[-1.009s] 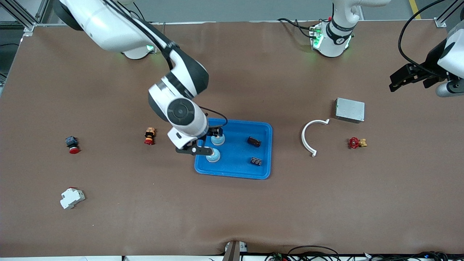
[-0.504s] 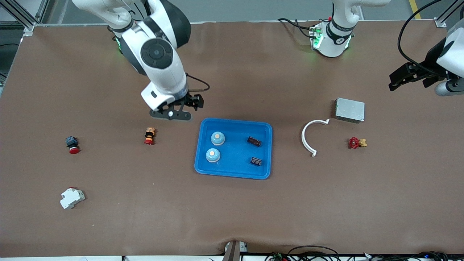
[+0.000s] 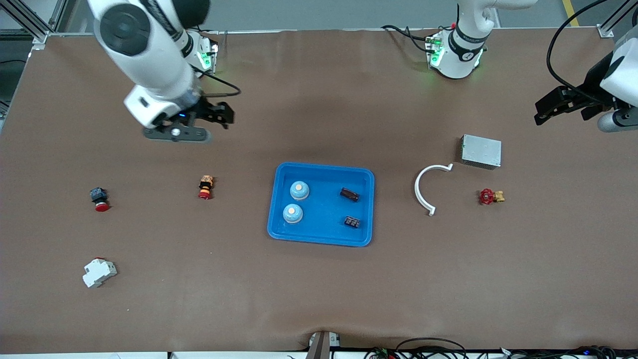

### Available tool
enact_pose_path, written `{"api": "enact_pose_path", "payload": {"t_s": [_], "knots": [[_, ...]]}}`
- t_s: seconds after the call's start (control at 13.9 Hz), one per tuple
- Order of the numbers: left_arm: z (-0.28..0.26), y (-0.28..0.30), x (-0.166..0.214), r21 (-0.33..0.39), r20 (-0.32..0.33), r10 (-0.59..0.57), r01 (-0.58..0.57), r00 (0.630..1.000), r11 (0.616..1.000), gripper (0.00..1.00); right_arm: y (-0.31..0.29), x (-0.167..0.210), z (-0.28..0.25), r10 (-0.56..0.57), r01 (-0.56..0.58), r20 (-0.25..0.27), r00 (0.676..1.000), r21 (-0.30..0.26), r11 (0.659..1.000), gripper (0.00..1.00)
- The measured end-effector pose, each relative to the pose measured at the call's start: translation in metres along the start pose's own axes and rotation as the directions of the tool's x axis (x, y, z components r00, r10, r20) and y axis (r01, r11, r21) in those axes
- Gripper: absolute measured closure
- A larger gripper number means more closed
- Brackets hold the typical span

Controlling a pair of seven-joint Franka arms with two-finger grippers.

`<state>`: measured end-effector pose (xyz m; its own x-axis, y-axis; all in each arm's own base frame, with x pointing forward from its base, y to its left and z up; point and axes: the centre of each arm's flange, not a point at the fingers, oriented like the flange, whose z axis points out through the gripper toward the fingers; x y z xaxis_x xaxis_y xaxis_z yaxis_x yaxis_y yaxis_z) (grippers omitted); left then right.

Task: Place electrolytic capacitor and blue bell in tray

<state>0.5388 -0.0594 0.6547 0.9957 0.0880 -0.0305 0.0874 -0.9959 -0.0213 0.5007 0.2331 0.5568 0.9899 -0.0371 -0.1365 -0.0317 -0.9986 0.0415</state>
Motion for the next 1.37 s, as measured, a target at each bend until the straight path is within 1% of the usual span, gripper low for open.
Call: {"api": "enact_pose_path", "payload": {"t_s": [0.22,0.43,0.65,0.79,0.94,1.37], "knots": [[0.000,0.000,0.000,0.000,0.000,0.000,0.000,1.000,1.000,0.00,0.088,0.011,-0.028,-0.009,0.010,-0.009,1.000,0.042,0.999,0.00],[0.000,0.001,0.000,0.000,0.000,0.001,-0.001,1.000,1.000,0.00,0.174,0.027,-0.034,0.035,-0.034,-0.017,0.999,0.078,0.996,0.00],[0.000,0.001,0.000,0.000,0.000,0.002,-0.002,1.000,1.000,0.00,0.229,0.032,-0.033,0.030,-0.028,-0.022,0.999,0.093,0.995,0.00],[0.000,0.001,0.000,0.000,0.000,0.002,-0.002,1.000,1.000,0.00,0.255,0.033,-0.032,0.037,-0.034,-0.025,0.999,0.099,0.994,0.00],[0.000,0.001,0.000,0.000,0.000,0.002,-0.002,1.000,1.000,0.00,0.269,0.032,-0.034,0.049,-0.046,-0.030,0.998,0.104,0.994,0.00],[0.000,0.001,0.000,0.000,0.000,0.002,-0.002,1.000,1.000,0.00,0.269,0.025,-0.046,0.047,-0.043,-0.038,0.998,0.099,0.994,0.00]]}}
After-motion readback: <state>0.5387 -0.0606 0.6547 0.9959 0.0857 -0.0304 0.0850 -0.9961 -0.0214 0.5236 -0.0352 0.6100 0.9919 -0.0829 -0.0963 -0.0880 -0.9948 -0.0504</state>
